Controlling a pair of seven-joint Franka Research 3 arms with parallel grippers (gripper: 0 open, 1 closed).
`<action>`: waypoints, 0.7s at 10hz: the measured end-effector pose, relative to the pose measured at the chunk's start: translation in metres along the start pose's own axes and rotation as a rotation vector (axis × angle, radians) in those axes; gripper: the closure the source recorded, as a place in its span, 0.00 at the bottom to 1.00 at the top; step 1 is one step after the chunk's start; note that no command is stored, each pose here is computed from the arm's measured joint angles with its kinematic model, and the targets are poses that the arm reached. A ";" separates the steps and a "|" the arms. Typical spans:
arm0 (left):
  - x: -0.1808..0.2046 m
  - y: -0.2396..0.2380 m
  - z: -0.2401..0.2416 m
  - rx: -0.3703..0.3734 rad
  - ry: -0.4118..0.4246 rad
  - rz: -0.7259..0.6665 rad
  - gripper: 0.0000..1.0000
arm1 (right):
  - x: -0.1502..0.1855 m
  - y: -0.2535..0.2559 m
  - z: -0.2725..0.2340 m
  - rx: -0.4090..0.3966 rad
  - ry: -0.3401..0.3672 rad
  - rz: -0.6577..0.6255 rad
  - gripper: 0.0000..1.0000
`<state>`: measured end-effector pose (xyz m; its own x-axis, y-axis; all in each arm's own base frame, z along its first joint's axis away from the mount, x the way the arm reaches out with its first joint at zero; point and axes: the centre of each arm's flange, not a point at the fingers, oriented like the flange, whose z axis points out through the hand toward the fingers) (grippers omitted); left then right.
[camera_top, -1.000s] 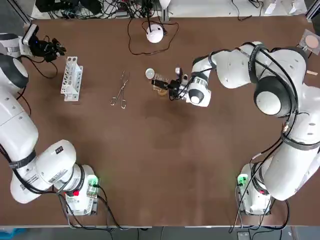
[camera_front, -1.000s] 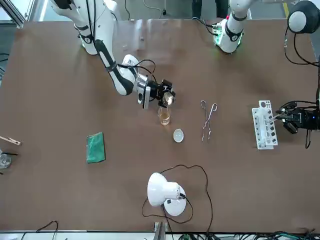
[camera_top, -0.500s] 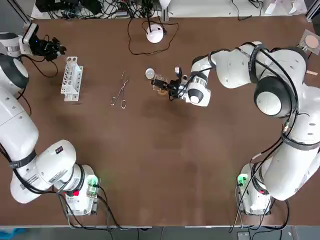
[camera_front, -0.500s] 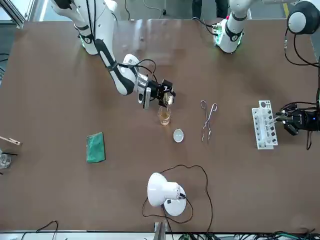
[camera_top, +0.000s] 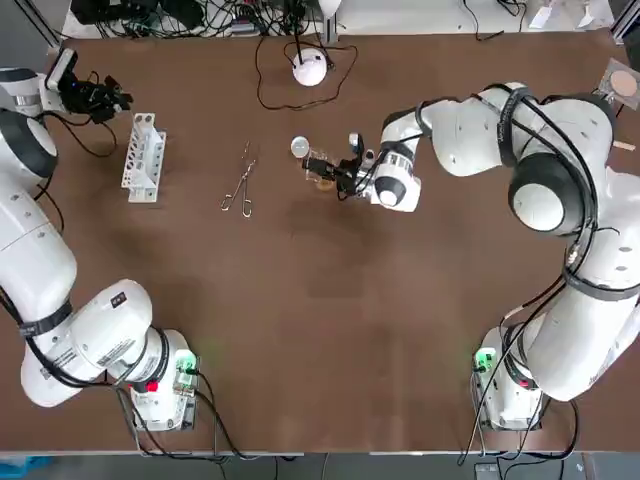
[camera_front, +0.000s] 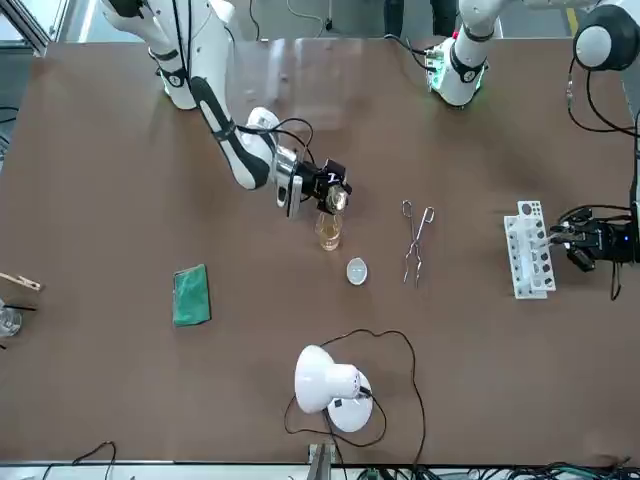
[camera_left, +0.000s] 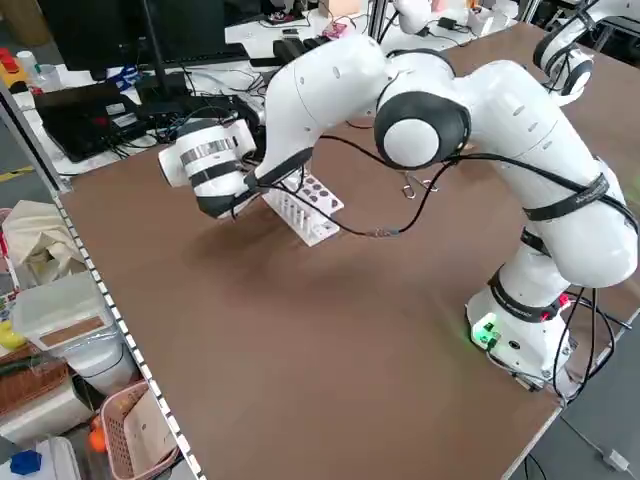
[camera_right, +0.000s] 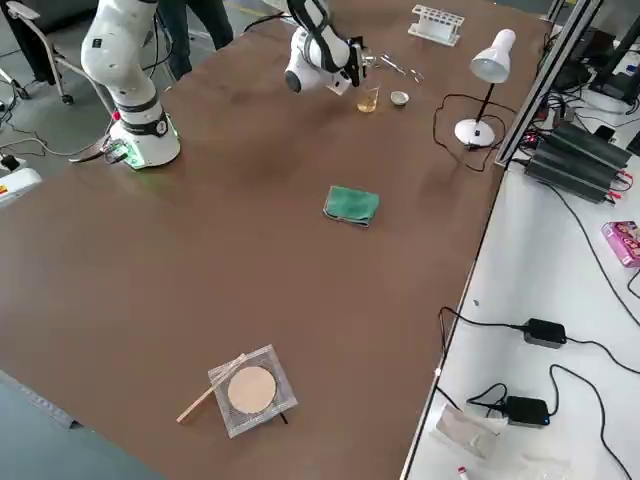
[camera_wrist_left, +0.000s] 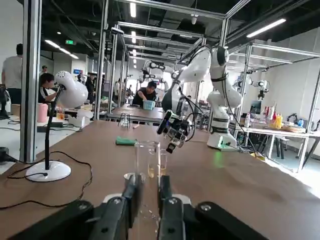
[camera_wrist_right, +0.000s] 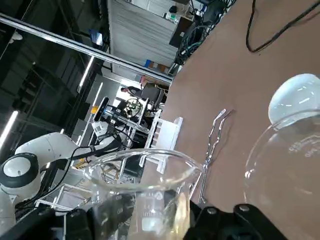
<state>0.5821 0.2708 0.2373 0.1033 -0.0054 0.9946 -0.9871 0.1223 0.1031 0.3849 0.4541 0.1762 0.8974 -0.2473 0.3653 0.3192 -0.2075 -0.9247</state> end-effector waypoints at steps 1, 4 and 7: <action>0.000 0.002 -0.003 0.005 0.001 0.000 0.78 | 0.001 -0.001 0.000 -0.008 -0.001 0.009 0.62; -0.004 0.002 0.003 -0.004 0.018 -0.005 0.78 | 0.004 -0.004 0.000 -0.009 0.001 0.030 0.62; -0.009 0.003 0.006 -0.007 0.031 -0.013 0.78 | 0.006 -0.007 0.002 -0.003 0.005 0.087 0.62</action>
<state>0.5771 0.2650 0.2287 0.1200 0.0232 0.9925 -0.9848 0.1293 0.1160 0.3888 0.4555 0.1849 0.9202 -0.2687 0.2845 0.2397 -0.1879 -0.9525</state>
